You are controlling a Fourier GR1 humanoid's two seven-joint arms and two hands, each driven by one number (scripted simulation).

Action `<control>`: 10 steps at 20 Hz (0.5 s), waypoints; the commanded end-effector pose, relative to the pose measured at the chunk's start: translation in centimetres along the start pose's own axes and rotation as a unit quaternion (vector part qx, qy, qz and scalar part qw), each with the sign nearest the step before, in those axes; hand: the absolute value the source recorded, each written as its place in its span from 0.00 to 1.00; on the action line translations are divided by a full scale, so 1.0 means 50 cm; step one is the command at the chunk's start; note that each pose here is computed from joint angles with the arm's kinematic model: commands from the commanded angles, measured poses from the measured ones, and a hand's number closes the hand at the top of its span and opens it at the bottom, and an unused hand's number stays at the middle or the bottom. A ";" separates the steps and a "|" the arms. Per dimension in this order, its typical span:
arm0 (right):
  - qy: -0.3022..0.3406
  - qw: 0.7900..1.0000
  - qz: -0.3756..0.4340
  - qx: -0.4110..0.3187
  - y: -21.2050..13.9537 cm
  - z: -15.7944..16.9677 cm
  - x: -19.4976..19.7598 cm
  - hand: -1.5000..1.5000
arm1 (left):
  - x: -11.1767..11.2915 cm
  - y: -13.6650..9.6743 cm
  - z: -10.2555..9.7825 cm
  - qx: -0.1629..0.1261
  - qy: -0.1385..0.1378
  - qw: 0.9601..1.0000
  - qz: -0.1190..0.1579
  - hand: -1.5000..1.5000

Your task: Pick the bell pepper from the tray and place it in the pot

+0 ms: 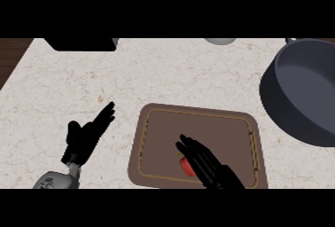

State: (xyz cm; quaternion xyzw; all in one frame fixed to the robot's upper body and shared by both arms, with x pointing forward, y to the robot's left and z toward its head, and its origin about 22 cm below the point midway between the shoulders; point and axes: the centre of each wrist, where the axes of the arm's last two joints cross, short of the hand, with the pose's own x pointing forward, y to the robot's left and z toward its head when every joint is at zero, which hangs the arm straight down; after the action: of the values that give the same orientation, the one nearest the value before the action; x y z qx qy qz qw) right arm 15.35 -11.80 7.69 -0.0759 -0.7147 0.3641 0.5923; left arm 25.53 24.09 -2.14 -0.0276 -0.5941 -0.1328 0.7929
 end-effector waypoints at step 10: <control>0.063 0.994 0.061 0.062 -0.030 -0.019 -0.108 0.00 | 0.015 0.013 0.008 0.011 0.000 1.000 -0.001 0.50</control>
State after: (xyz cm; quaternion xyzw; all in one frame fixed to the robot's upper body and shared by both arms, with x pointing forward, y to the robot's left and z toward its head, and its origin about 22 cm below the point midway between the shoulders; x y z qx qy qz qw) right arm 18.55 -12.65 4.25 -0.0992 -0.6410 0.4436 0.6185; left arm 25.68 24.64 -2.00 -0.0273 -0.5956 -0.1278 0.7926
